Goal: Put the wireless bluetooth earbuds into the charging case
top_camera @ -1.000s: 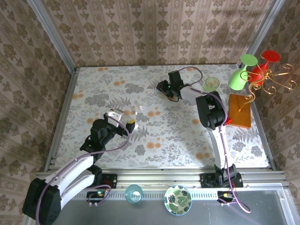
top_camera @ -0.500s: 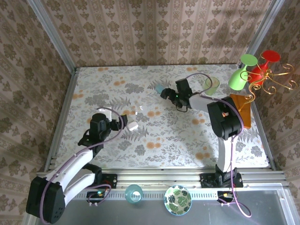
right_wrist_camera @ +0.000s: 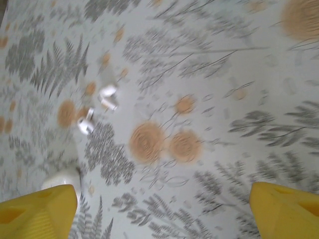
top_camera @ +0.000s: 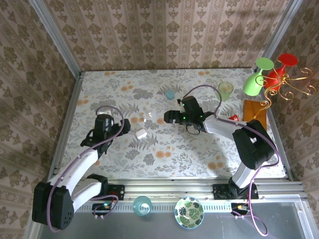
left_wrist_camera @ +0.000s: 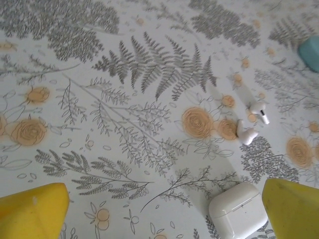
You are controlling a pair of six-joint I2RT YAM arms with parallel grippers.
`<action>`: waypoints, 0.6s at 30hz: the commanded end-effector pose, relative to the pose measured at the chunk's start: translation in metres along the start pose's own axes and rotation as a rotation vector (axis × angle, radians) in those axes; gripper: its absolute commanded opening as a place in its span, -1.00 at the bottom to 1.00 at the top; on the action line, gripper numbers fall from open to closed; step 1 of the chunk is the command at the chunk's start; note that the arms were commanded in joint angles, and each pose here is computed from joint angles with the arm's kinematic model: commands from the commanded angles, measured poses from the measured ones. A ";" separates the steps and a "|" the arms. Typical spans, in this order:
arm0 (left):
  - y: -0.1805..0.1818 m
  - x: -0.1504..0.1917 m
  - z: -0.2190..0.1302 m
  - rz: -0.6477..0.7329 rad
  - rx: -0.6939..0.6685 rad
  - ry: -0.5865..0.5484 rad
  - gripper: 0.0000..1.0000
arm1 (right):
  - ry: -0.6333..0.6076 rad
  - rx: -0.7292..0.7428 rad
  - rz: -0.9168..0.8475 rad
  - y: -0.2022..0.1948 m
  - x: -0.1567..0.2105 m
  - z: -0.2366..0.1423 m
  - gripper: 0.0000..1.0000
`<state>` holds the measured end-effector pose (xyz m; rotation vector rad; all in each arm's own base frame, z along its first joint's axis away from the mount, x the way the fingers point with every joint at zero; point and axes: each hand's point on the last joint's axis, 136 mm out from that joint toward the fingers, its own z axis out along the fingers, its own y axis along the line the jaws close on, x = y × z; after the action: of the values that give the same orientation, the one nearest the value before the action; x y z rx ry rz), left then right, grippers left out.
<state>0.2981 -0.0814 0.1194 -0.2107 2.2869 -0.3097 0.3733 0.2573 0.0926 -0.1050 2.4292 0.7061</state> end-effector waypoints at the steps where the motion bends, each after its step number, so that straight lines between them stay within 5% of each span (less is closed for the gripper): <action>1: 0.013 0.016 0.000 -0.066 -0.079 0.104 1.00 | 0.011 0.014 -0.114 0.012 0.009 -0.007 0.81; 18: 0.037 0.014 0.012 -0.351 -0.051 0.141 1.00 | 0.107 0.139 -0.441 0.110 0.044 0.059 0.83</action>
<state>0.2936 -0.0494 0.0885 -0.5984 2.4076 -0.3852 0.3439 0.3892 0.0899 -0.5772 2.3975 0.5095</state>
